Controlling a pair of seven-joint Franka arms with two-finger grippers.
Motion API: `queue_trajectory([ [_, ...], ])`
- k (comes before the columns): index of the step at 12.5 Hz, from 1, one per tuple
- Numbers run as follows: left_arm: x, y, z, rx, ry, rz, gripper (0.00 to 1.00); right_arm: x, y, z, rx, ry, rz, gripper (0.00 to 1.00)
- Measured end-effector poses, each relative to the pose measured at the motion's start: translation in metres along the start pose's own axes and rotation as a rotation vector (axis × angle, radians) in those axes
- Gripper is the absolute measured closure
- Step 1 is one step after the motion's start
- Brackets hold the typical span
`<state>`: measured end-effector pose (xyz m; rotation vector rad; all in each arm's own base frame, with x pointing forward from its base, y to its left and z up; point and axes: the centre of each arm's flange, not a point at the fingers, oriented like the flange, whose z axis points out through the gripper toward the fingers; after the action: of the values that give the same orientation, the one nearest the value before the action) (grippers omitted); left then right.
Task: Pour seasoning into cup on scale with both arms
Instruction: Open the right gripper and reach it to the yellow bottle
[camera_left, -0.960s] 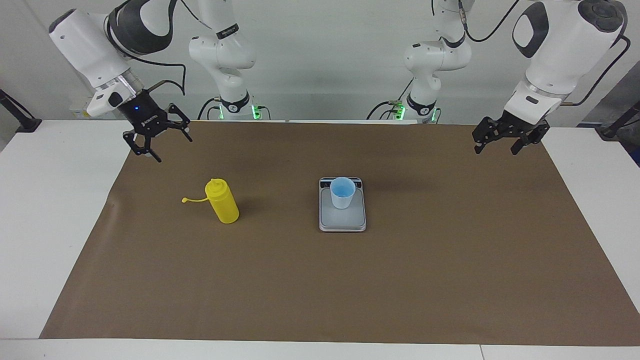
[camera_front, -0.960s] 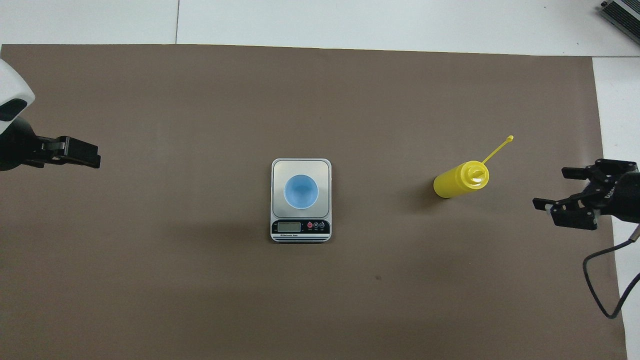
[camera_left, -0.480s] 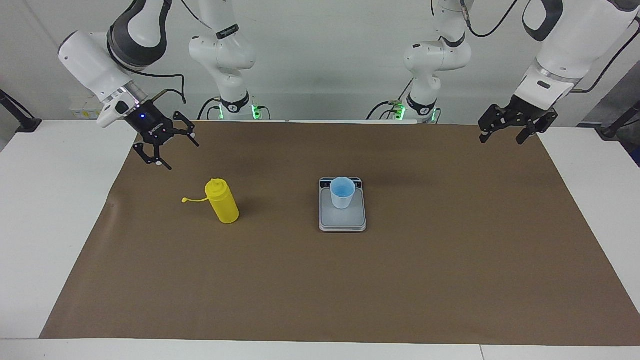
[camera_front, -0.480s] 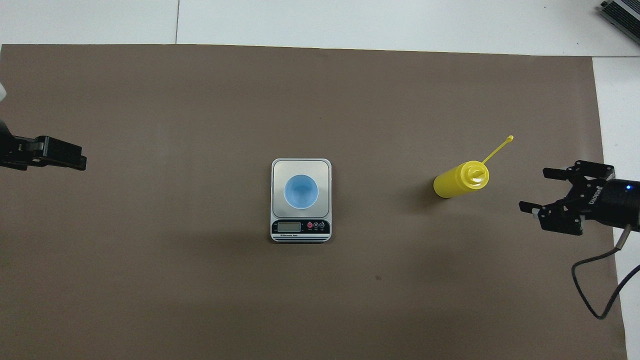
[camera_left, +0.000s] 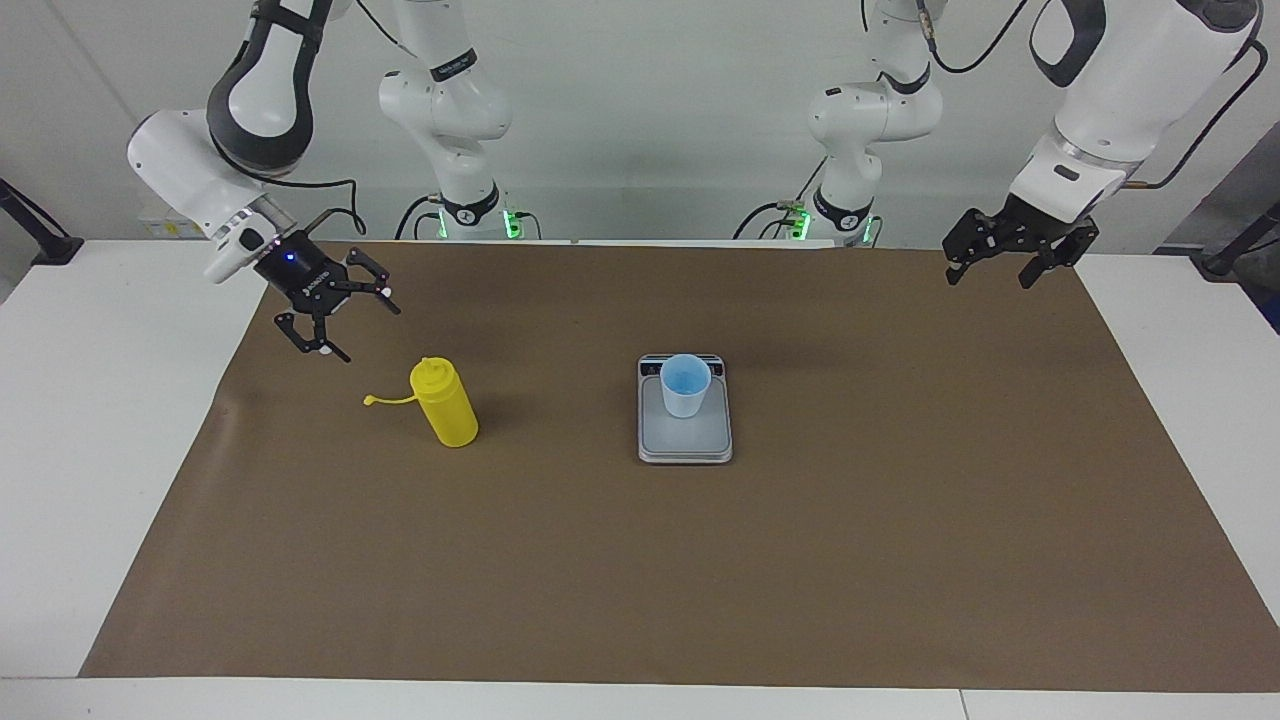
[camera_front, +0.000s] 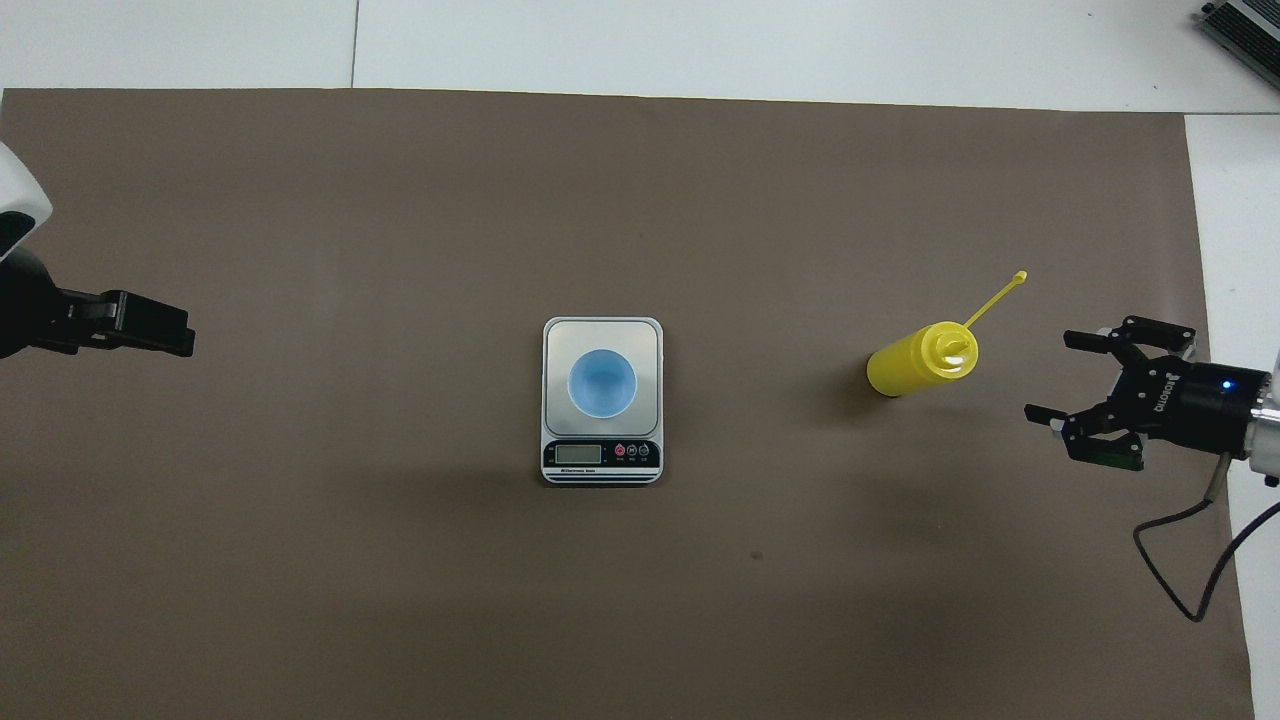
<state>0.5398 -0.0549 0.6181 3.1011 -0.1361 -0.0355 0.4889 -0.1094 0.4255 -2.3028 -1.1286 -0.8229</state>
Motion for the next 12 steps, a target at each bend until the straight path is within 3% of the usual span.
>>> queue_trajectory([
  [7, -0.006, -0.006, -0.007, 0.019, -0.004, -0.004, 0.0, -0.046, 0.017, 0.056, 0.059, 0.099, -0.107, 0.0],
  [12, -0.008, -0.007, -0.013, 0.033, 0.0, 0.012, 0.0, -0.065, 0.013, 0.118, 0.093, 0.235, -0.089, 0.0],
])
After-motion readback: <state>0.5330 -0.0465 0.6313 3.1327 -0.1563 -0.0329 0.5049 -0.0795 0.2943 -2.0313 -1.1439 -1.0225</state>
